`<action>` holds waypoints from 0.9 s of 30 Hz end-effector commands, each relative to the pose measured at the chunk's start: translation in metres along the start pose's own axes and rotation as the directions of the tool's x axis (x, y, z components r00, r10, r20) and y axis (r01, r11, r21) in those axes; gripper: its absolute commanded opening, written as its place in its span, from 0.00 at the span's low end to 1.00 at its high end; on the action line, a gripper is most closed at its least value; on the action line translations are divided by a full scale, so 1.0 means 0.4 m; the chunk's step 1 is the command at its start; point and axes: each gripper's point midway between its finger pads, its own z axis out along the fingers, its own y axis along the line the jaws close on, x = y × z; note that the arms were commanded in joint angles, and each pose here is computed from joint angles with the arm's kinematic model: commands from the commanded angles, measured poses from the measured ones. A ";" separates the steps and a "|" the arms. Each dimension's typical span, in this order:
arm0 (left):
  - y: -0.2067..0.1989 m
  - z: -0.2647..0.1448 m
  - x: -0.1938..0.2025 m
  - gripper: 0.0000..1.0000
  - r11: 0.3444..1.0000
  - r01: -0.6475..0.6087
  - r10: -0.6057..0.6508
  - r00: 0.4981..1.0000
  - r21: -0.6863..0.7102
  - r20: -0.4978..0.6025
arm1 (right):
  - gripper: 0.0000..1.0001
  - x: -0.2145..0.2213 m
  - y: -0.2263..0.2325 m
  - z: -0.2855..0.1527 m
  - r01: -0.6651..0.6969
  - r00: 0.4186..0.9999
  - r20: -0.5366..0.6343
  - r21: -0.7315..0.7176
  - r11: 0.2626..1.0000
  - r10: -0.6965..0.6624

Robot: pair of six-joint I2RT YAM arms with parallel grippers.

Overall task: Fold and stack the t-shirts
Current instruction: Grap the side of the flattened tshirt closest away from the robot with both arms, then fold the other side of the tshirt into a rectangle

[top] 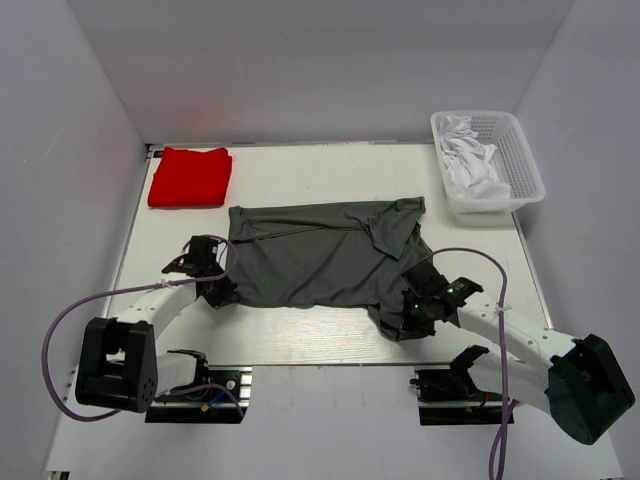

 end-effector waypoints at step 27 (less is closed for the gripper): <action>-0.215 -0.041 -0.283 0.00 0.999 -0.049 0.047 0.991 0.013 0.128 | 0.00 -0.579 0.080 -0.268 -0.016 0.885 0.465 0.082 0.996 -0.024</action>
